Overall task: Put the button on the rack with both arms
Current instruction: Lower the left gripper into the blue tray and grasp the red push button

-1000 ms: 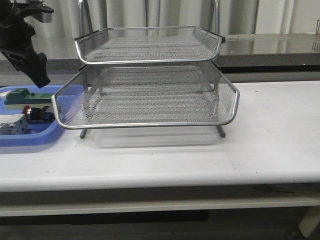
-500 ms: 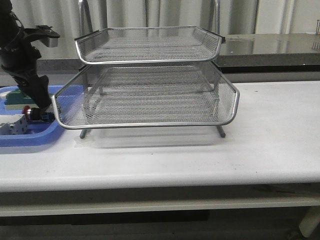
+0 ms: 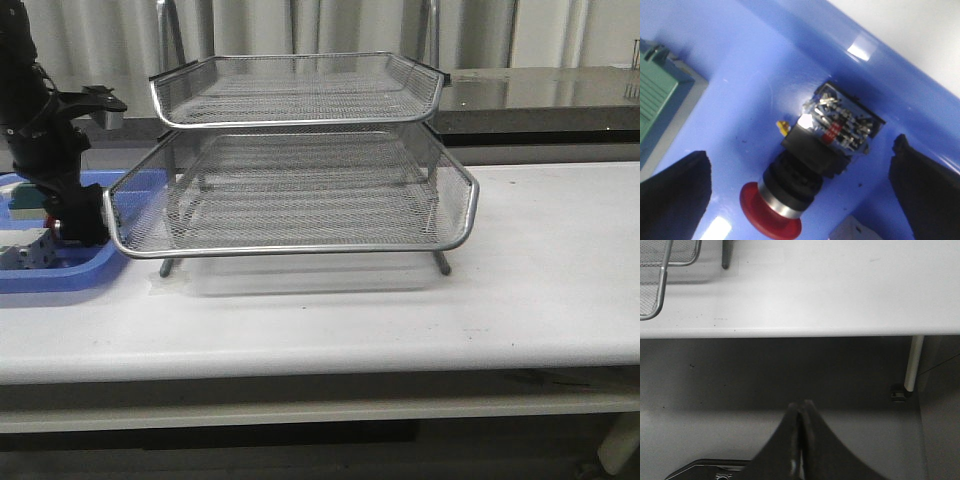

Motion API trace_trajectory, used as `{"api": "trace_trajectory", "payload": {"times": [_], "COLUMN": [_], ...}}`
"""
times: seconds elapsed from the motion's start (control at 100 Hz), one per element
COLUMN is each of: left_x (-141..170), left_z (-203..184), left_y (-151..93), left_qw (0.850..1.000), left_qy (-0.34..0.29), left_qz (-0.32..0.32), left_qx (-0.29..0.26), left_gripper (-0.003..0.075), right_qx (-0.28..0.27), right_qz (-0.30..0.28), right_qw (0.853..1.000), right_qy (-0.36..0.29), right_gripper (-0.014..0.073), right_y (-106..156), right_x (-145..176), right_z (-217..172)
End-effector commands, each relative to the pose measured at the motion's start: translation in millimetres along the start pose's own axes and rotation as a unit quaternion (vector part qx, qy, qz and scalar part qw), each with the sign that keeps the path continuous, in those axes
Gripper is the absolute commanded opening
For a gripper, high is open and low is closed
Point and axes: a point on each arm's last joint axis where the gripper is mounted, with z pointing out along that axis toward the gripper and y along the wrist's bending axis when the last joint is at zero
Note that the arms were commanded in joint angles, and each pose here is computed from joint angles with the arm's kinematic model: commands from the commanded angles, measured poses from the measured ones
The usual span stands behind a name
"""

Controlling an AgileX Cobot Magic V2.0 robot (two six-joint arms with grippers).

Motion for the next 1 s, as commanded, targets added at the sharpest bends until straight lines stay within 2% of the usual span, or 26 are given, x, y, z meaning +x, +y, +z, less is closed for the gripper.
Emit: {"api": "trace_trajectory", "payload": {"times": [0.0,0.8,0.91,0.99], "left_x": [-14,-12,-12,-12], "left_z": [-41,-22,-22,-22], "left_y": [10,8,8,8], "left_qw": [0.998,0.998,0.998,0.998], "left_qy": [-0.053,-0.052,-0.052,-0.052], "left_qz": [0.003,0.012,0.012,0.012], "left_qx": [-0.046,-0.028,-0.027,-0.027], "left_gripper": [0.0696,0.0694,0.0642,0.0545], "right_qx": [0.0,0.0,0.0,0.0], "right_qz": [0.0,0.0,0.0,0.0], "right_qw": [0.999,0.999,0.999,0.999], "right_qy": [-0.045,-0.045,-0.045,-0.045], "right_gripper": [-0.0068,-0.0068,-0.0068,-0.0068], "right_y": [0,0,0,0], "right_x": [-12,-12,-12,-12], "right_z": [-9,-9,-9,-9]}}
